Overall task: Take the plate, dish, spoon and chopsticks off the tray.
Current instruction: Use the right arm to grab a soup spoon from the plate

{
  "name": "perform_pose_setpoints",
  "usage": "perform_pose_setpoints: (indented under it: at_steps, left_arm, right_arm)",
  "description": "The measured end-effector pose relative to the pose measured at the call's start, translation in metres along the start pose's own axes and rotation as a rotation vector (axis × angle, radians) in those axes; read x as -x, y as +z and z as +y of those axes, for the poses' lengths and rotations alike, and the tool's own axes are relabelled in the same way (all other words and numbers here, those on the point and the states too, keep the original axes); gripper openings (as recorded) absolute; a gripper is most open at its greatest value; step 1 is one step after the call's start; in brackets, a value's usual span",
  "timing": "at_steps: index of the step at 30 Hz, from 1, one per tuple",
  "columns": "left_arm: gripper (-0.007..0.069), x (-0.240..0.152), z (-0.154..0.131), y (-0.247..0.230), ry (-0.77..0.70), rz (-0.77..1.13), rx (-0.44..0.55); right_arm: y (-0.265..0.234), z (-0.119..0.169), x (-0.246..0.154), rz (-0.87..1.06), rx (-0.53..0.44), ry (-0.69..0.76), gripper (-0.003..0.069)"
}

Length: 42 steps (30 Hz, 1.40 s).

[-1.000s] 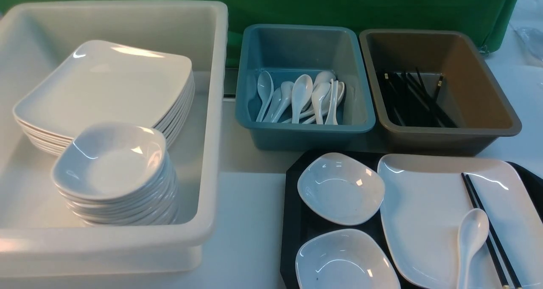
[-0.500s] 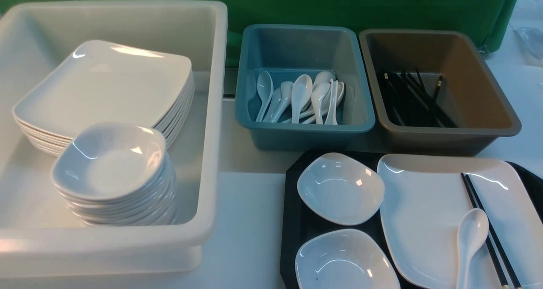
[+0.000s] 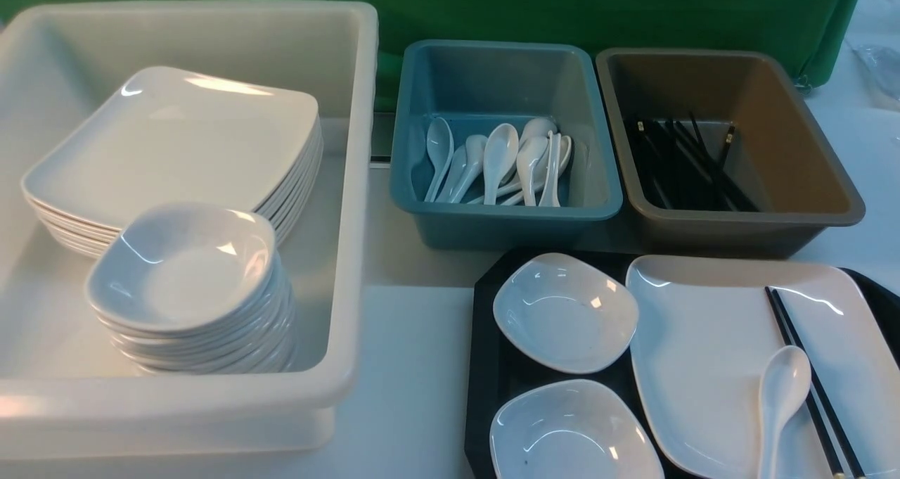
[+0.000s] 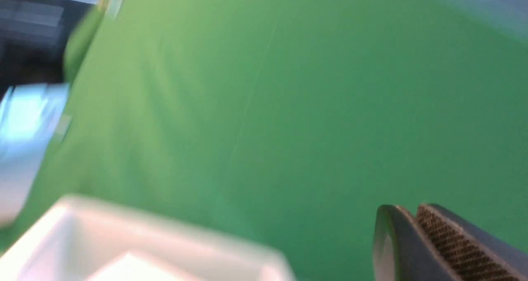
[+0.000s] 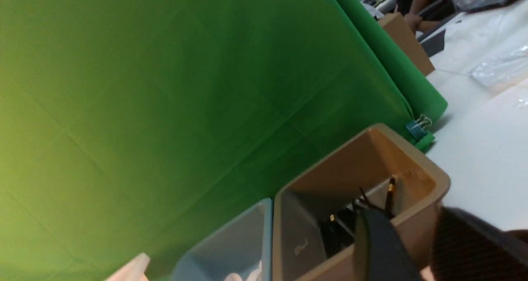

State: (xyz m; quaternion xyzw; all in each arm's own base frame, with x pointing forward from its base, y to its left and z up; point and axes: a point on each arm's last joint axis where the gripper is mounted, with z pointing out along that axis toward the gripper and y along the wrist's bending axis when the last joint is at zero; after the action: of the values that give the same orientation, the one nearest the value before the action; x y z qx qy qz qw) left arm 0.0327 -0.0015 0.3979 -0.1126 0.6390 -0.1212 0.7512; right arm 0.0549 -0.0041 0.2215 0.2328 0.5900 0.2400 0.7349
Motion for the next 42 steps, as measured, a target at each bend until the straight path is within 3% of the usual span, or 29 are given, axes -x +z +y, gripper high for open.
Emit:
perform_pose_setpoints:
  at_steps: [1, 2, 3, 4, 7, 11, 12, 14, 18, 22, 23, 24, 26, 29, 33, 42]
  left_arm:
    - [0.0036, 0.001, -0.001, 0.013, 0.066, 0.155, 0.03]
    - [0.0036, 0.001, -0.002, 0.013, 0.064, 0.155, 0.028]
    - [0.0036, -0.002, -0.003, 0.022, 0.104, 0.271, 0.035]
    - [0.0036, -0.011, -0.004, 0.038, 0.15, 0.469, 0.021]
    - [0.0036, -0.03, -0.005, 0.054, 0.17, 0.695, -0.037]
    - [0.0036, -0.044, -0.005, 0.067, 0.167, 0.829, -0.082]
    - [0.0036, -0.048, -0.005, 0.072, 0.165, 0.867, -0.095]
    - [0.0036, -0.052, -0.004, 0.076, 0.162, 0.896, -0.098]
    - [0.0036, -0.055, -0.003, 0.08, 0.175, 0.915, -0.103]
    - [0.0036, -0.054, -0.004, 0.079, 0.179, 0.914, -0.105]
    - [0.0036, -0.053, -0.004, 0.079, 0.182, 0.918, -0.105]
    - [0.0036, -0.053, -0.004, 0.079, 0.184, 0.918, -0.105]
    - [0.0036, -0.054, -0.004, 0.078, 0.186, 0.932, -0.108]
    - [0.0036, -0.054, -0.004, 0.077, 0.192, 0.941, -0.113]
    - [0.0036, -0.054, -0.004, 0.077, 0.198, 0.943, -0.116]
    - [0.0036, -0.054, -0.004, 0.077, 0.224, 0.943, -0.13]
  right_arm:
    - [0.0, 0.002, 0.004, -0.04, 0.025, 0.027, 0.0234]
    - [0.0, 0.002, 0.004, -0.044, 0.027, 0.031, 0.0234]
    - [0.0, 0.005, 0.007, -0.045, 0.035, 0.051, 0.0225]
    - [0.0, 0.017, 0.017, 0.014, 0.039, 0.058, 0.0183]
    - [0.0, 0.044, 0.038, 0.225, 0.019, -0.055, 0.0078]
    - [0.009, 0.067, 0.055, 0.454, 0.003, -0.181, 0.0031]
    - [0.018, 0.079, 0.06, 0.631, -0.024, -0.235, 0.0031]
    - [0.027, 0.087, 0.062, 0.8, -0.054, -0.286, 0.0038]
    - [0.065, 0.096, 0.042, 1.204, -0.158, -0.362, 0.0105]
    - [0.093, 0.094, 0.015, 1.373, -0.216, -0.402, 0.0213]
    - [0.104, 0.09, 0.001, 1.433, -0.243, -0.42, 0.0274]
    - [0.105, 0.089, -0.001, 1.441, -0.25, -0.423, 0.0282]
    - [0.12, 0.081, -0.025, 1.527, -0.299, -0.452, 0.0382]
    - [0.136, 0.068, -0.051, 1.593, -0.356, -0.481, 0.0467]
    - [0.15, 0.053, -0.078, 1.637, -0.416, -0.499, 0.0502]
    - [0.166, 0.028, -0.115, 1.691, -0.514, -0.539, 0.0505]
